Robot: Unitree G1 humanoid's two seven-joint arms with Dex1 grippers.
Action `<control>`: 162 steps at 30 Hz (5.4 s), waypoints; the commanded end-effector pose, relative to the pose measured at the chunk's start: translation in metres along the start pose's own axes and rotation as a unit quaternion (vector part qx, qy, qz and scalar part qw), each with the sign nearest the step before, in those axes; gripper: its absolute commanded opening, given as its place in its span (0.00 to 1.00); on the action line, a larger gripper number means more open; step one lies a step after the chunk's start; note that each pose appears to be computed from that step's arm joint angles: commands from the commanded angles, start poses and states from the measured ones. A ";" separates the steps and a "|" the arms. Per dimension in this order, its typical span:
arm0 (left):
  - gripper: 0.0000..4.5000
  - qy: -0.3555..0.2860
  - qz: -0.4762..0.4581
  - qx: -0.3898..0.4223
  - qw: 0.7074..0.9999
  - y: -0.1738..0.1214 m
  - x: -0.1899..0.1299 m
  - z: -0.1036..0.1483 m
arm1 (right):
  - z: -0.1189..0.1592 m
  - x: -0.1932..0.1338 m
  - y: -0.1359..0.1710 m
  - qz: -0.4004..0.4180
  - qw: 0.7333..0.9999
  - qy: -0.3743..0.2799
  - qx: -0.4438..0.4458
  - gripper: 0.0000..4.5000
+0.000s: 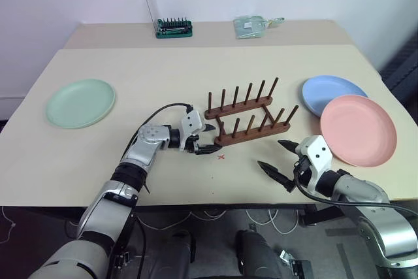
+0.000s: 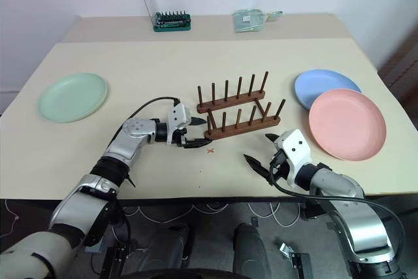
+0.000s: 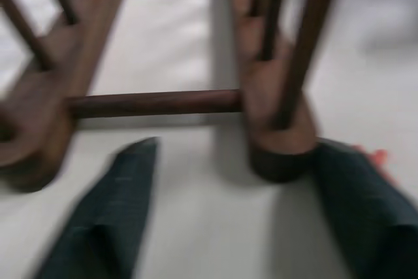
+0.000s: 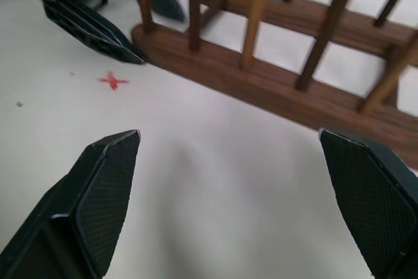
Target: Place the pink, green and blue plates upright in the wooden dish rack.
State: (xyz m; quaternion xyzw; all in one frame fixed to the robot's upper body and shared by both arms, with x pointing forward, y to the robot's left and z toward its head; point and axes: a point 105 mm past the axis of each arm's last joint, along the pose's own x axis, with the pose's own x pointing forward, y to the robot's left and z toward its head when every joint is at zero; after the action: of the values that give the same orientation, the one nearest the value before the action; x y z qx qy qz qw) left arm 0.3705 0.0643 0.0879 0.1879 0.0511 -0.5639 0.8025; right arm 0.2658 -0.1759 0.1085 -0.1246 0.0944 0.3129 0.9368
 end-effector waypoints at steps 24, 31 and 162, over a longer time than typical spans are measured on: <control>0.35 0.031 0.125 -0.056 0.990 -0.009 0.003 -0.008 | -0.024 0.053 -0.052 -0.131 0.988 0.073 -0.049 0.03; 0.35 0.024 0.152 -0.076 0.985 0.005 0.000 -0.009 | -0.010 0.065 -0.061 -0.145 0.987 0.046 -0.058 0.03; 0.99 -0.037 0.768 -0.403 0.496 0.105 -0.310 -0.063 | 0.142 0.050 0.023 0.139 0.953 -0.151 -0.221 0.90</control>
State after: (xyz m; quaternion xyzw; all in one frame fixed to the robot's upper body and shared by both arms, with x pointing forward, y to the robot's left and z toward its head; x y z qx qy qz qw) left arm 0.3625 0.3905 0.1380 -0.1940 0.0903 0.3574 0.9091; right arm 0.3078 -0.0891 0.2180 -0.2609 -0.0800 0.4724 0.8381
